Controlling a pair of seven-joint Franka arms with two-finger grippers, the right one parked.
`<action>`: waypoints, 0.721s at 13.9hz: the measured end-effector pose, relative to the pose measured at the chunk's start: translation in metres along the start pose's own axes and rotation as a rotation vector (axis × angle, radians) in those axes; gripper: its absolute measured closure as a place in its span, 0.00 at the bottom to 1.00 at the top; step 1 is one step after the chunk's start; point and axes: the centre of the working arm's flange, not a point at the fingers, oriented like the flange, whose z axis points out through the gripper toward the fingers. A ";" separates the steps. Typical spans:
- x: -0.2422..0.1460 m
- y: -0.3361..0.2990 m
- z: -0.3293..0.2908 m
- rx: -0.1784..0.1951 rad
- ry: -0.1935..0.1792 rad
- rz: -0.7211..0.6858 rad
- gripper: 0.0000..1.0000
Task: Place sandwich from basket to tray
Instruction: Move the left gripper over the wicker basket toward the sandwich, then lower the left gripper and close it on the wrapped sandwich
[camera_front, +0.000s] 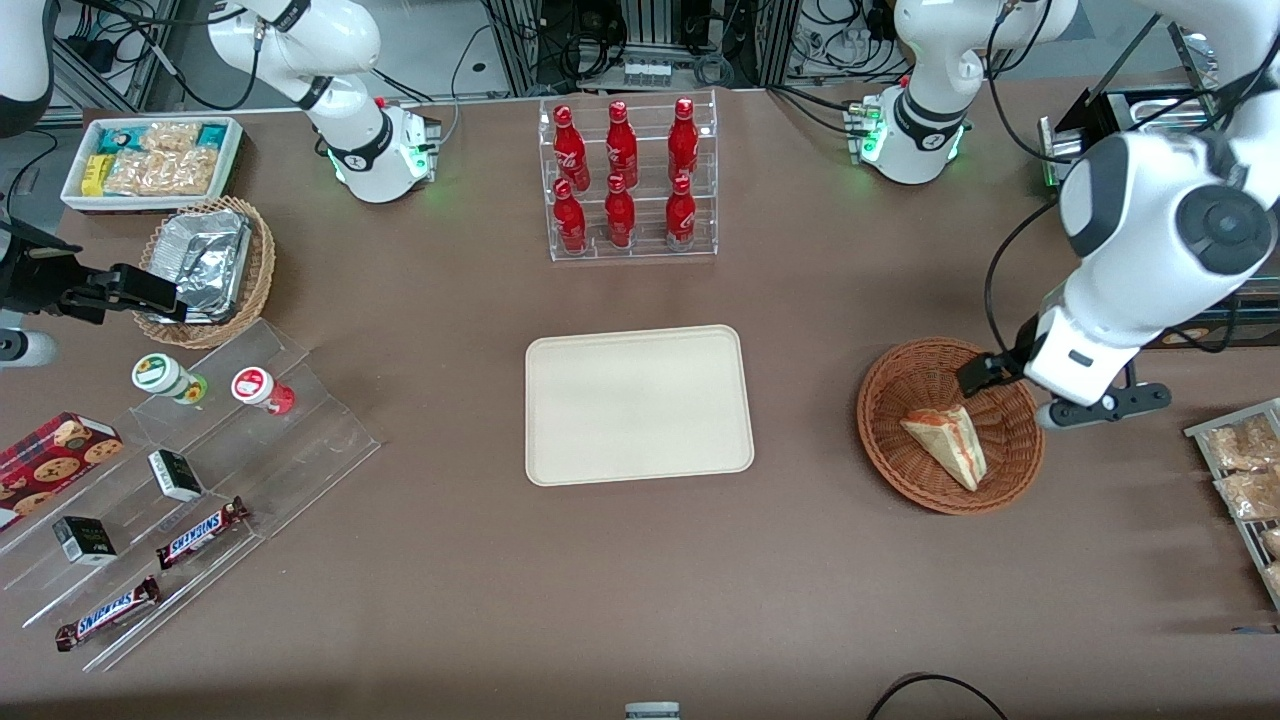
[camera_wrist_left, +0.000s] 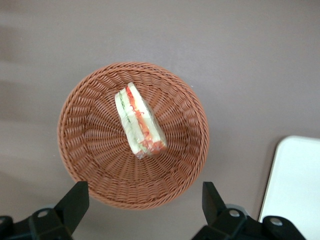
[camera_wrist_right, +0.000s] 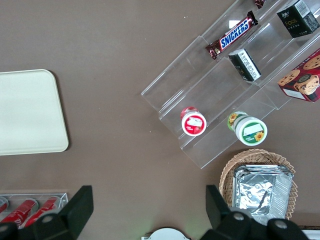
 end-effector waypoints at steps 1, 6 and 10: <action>0.003 0.000 0.011 -0.003 0.002 -0.061 0.00; 0.019 0.004 0.080 -0.002 -0.023 -0.215 0.00; 0.020 -0.004 0.126 0.021 -0.055 -0.228 0.00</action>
